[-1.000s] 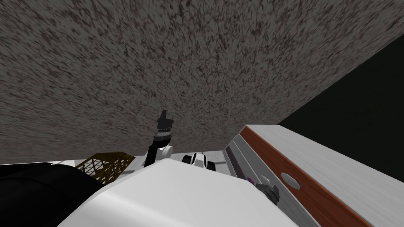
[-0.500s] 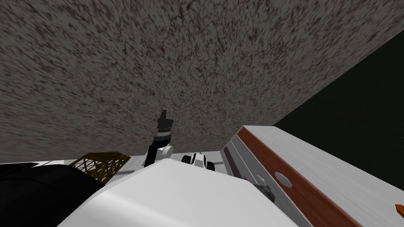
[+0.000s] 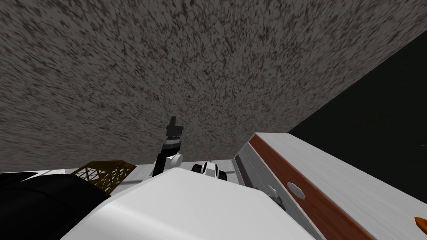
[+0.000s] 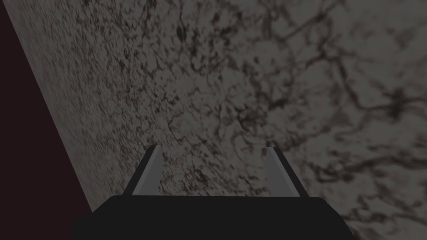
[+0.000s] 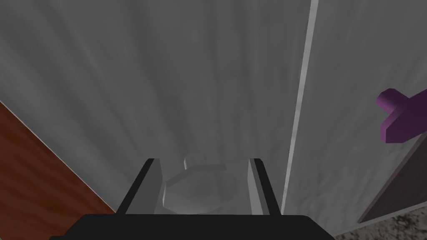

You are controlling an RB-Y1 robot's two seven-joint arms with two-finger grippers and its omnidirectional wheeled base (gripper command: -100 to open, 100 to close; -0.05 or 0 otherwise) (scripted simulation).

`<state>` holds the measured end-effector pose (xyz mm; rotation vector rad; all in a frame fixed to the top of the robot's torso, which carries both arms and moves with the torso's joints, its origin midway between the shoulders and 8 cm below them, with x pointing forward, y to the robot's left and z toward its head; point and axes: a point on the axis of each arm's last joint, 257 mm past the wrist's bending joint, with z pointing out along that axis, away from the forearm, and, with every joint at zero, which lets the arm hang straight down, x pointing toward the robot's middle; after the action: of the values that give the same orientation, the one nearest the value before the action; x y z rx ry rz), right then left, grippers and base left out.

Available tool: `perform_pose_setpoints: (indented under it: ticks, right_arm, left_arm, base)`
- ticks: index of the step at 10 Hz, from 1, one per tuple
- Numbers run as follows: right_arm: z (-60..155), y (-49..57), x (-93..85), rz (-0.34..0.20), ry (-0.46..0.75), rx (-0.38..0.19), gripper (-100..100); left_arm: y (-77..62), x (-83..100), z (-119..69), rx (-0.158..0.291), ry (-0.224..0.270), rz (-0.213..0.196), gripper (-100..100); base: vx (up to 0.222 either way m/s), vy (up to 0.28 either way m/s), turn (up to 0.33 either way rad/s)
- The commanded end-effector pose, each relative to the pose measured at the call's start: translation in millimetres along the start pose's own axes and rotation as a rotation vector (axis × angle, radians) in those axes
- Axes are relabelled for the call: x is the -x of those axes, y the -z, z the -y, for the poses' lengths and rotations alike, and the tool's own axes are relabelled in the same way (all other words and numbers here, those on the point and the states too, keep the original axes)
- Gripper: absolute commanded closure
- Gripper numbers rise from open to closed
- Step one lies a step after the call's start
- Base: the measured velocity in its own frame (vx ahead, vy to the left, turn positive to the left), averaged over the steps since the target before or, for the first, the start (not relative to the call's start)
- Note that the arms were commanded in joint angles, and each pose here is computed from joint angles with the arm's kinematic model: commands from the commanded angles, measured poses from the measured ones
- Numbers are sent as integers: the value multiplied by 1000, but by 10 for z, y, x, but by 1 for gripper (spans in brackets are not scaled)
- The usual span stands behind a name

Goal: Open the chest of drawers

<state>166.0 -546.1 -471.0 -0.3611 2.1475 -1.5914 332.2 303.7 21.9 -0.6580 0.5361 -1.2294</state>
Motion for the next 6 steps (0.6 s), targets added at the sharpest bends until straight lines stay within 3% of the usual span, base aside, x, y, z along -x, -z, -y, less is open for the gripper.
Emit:
perform_pose_setpoints:
  ticks: [1,2,3,4,5,6]
  right_arm:
    - [-167,313,62,4,2,27,100]
    - [-183,471,98,7,6,21,100]
    - [-208,495,107,4,1,25,100]
    - [-196,635,136,6,6,15,100]
    - [-232,670,150,1,-1,21,100]
    - [-217,817,182,-1,1,11,100]
  left_arm:
    - [0,0,0,0,0,0,0]
    - [0,0,0,0,0,0,0]
    - [0,0,0,0,0,0,0]
    - [0,0,0,0,0,0,0]
    - [0,0,0,0,0,0,0]
    - [0,0,0,0,0,0,0]
  base:
    - [34,-106,-12]
    - [28,-98,-7]
    - [16,-79,1]
    - [14,-94,2]
    - [10,-80,3]
    - [20,-82,0]
